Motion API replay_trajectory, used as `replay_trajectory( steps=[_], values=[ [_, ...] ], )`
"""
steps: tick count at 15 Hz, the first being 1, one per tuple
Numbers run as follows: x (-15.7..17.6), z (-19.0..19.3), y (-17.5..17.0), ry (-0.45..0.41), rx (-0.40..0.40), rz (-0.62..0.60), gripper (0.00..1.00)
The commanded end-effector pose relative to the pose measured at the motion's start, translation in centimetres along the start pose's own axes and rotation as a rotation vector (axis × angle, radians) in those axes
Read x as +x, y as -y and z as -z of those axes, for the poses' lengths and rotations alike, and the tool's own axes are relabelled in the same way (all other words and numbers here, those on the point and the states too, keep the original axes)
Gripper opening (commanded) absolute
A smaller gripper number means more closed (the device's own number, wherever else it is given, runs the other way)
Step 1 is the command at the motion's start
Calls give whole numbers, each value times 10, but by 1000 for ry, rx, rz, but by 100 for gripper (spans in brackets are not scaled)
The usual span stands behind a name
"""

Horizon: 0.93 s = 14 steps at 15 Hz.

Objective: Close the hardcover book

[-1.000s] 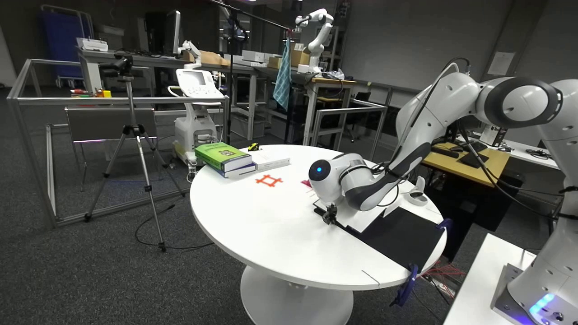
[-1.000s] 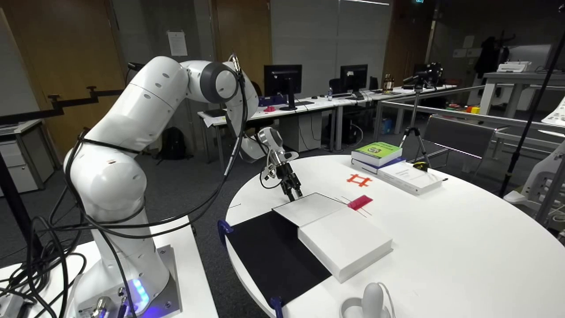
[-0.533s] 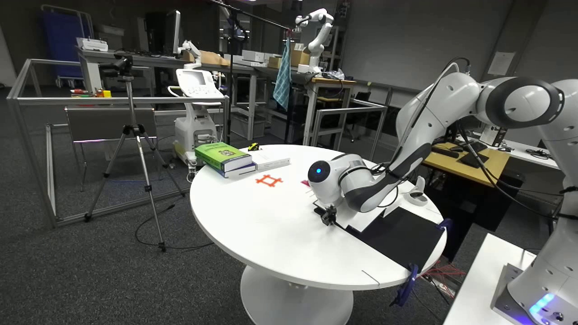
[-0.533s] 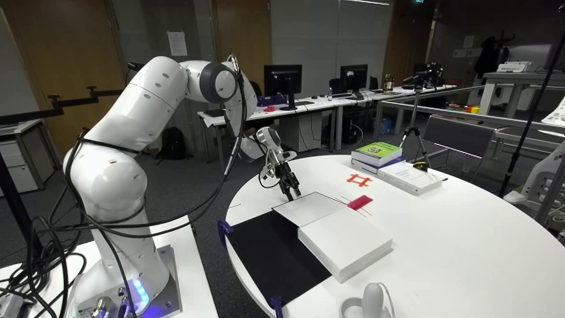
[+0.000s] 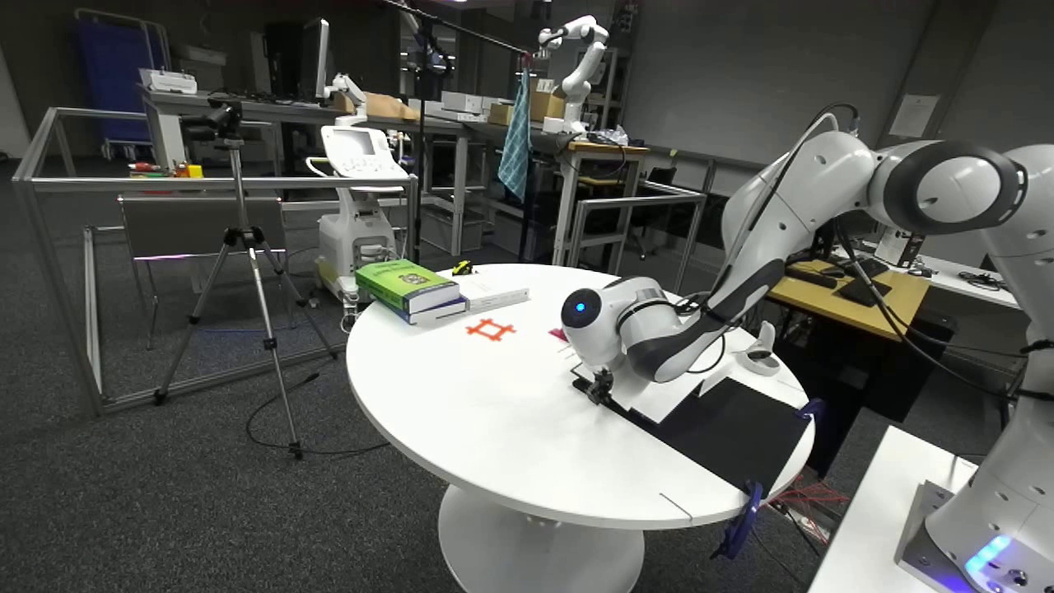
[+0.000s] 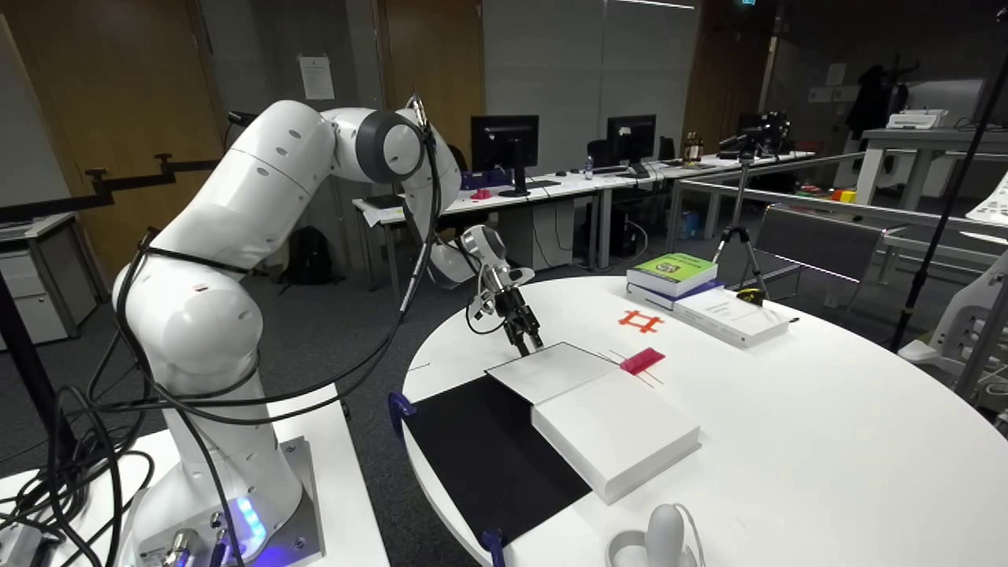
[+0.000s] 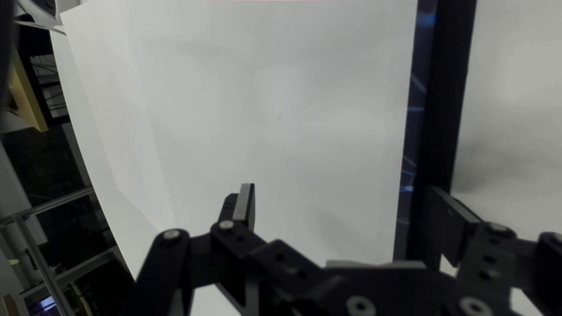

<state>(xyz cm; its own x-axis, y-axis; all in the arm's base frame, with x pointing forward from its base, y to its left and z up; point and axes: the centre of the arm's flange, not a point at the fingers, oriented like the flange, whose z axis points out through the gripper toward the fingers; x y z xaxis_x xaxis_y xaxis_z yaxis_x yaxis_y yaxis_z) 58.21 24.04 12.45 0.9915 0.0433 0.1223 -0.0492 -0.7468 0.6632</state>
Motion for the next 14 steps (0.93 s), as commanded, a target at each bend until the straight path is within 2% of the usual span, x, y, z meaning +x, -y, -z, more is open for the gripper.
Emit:
replay_trajectory(
  steps=[1, 9, 14],
  values=[
    [5, 3, -12, -9, -65, -12, 100],
    [3, 5, -21, -38, -155, -16, 100],
    [-2, 36, -37, -100, -194, -42, 100]
  ],
)
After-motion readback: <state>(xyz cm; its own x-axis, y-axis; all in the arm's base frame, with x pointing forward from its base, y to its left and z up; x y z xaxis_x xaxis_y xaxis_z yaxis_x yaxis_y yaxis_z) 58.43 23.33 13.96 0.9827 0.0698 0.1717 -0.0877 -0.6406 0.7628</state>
